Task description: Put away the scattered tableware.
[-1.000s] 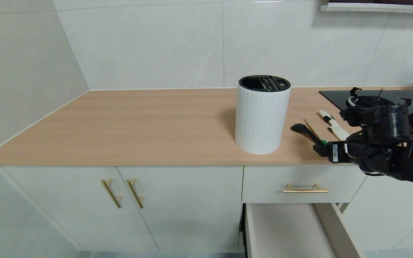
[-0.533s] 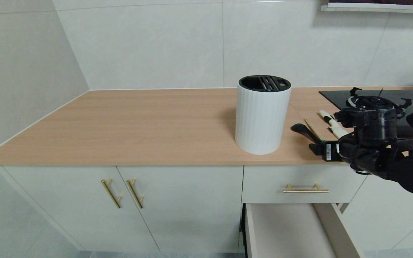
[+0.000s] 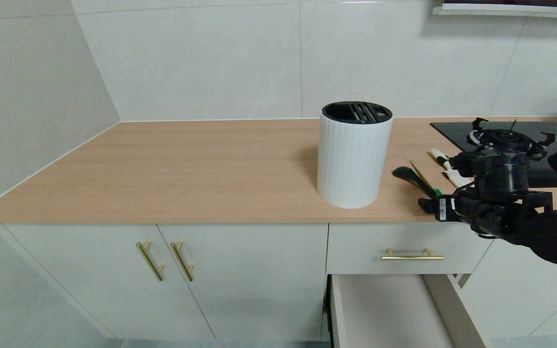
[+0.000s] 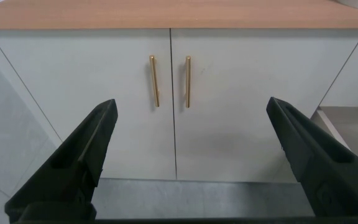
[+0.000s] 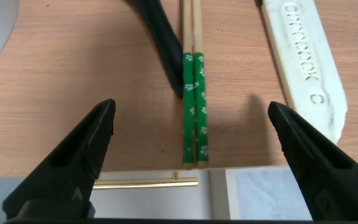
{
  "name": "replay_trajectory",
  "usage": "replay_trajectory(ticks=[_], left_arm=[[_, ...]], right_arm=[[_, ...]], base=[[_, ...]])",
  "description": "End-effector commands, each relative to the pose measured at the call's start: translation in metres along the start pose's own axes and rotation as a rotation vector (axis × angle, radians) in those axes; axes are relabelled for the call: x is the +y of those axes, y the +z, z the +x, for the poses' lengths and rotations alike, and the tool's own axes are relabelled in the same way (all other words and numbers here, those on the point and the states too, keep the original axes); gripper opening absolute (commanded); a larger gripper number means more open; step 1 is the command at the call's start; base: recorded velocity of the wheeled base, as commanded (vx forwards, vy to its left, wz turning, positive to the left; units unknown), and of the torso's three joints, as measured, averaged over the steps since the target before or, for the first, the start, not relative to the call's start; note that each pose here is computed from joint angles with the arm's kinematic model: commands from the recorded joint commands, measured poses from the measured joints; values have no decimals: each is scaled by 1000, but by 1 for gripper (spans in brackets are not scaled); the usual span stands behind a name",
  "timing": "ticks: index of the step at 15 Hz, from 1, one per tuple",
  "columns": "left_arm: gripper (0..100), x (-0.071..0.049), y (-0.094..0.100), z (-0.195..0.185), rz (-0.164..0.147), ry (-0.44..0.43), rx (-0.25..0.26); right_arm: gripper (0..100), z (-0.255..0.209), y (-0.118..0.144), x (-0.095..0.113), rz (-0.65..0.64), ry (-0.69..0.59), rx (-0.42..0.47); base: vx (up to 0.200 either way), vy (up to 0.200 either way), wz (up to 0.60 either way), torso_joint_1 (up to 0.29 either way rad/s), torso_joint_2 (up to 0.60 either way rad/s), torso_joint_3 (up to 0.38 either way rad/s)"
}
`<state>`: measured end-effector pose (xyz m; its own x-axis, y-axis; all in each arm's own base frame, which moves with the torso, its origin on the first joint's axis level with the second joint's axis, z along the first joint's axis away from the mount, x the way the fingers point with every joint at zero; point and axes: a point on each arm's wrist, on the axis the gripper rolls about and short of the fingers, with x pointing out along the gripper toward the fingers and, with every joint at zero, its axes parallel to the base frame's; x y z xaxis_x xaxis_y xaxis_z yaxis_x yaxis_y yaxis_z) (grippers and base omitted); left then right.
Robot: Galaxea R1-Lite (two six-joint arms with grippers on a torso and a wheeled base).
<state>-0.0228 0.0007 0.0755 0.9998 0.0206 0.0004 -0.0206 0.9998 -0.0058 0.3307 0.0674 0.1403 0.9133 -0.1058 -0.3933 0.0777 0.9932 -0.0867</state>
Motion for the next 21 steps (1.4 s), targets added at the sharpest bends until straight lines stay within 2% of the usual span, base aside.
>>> replay_trajectory(ticks=[1, 3, 4, 12, 16, 21], left_arm=[[100, 0, 0, 0, 0, 1, 0], [100, 0, 0, 0, 0, 1, 0], [100, 0, 0, 0, 0, 1, 0], [100, 0, 0, 0, 0, 1, 0], [100, 0, 0, 0, 0, 1, 0], [100, 0, 0, 0, 0, 1, 0]], right_arm=[[100, -1, 1, -1, 3, -3, -3], [100, -1, 1, -1, 4, -3, -5], [0, 0, 2, -1, 7, -3, -6], [0, -6, 6, -3, 12, -2, -22], [0, -42, 27, -13, 32, 2, -85], [0, -113, 46, -28, 4, 37, -47]], base=[[0, 0, 0, 0, 0, 0], [0, 0, 0, 0, 0, 0], [0, 0, 0, 0, 0, 0], [0, 0, 0, 0, 0, 0], [0, 0, 0, 0, 0, 0], [0, 0, 0, 0, 0, 0]])
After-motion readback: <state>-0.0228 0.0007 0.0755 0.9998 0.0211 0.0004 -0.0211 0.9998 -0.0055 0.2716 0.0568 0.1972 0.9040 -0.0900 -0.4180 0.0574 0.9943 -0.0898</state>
